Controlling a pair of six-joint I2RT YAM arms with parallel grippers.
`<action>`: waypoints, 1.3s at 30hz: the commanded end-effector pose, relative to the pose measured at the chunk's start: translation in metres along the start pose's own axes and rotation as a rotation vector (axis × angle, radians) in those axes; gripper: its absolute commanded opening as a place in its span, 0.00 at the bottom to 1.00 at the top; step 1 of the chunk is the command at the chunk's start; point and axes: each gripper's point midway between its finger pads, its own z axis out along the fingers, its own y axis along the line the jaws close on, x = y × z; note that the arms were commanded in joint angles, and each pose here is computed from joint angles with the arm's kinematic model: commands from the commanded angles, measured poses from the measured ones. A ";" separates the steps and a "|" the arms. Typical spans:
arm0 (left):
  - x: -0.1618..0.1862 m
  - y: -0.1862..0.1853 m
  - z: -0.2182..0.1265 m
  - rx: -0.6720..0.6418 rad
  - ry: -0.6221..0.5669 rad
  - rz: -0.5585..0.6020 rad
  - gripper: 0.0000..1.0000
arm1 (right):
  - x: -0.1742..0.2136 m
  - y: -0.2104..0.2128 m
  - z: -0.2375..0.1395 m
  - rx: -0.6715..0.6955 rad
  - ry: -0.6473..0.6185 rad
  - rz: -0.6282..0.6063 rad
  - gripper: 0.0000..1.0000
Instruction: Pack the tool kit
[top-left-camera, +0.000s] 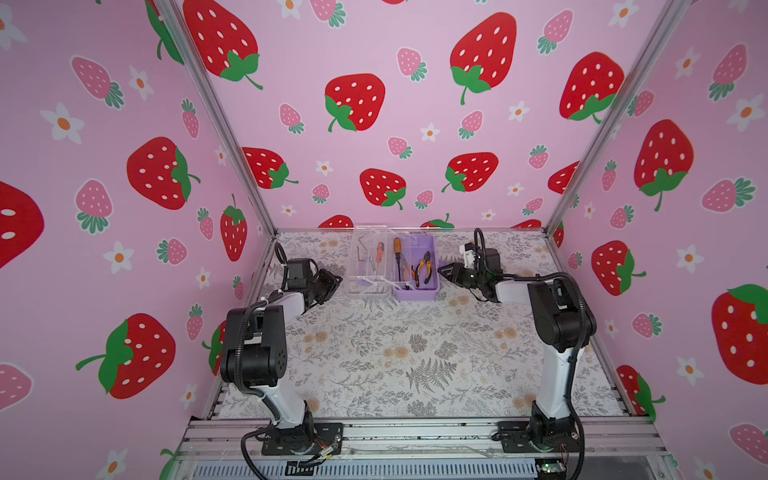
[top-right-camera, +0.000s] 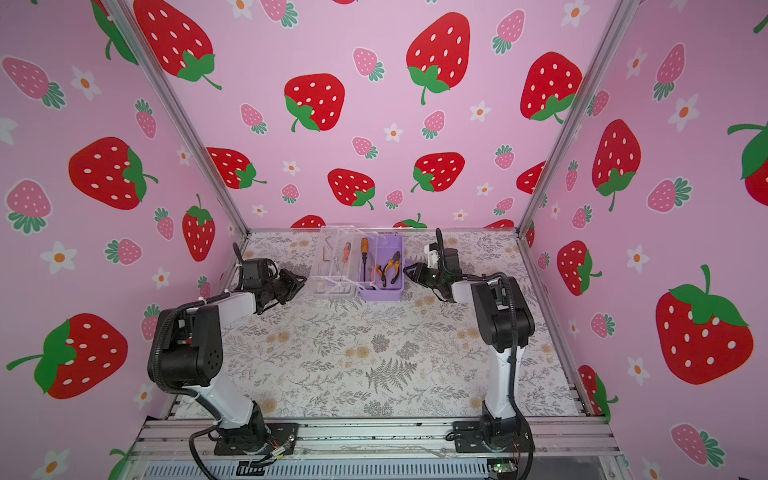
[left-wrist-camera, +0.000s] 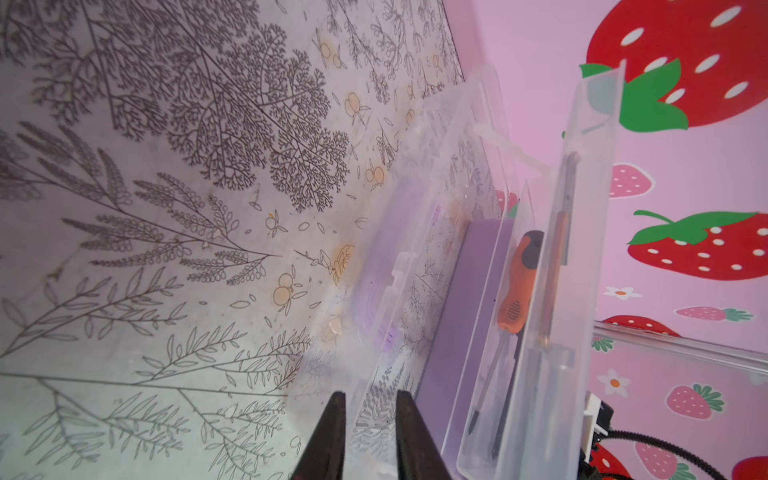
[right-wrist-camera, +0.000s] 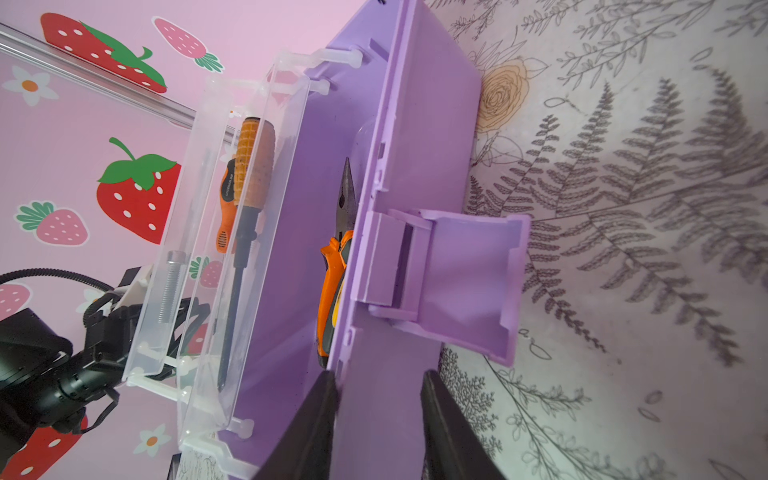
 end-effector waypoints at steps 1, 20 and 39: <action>-0.012 -0.017 0.008 0.081 -0.004 -0.011 0.46 | 0.015 -0.011 -0.002 0.047 0.050 0.032 0.37; -0.003 -0.023 0.047 0.308 0.061 -0.164 0.59 | 0.020 -0.020 0.006 0.052 0.070 0.043 0.37; 0.004 -0.088 0.022 0.550 0.101 -0.241 0.53 | 0.023 -0.022 0.006 0.051 0.077 0.048 0.37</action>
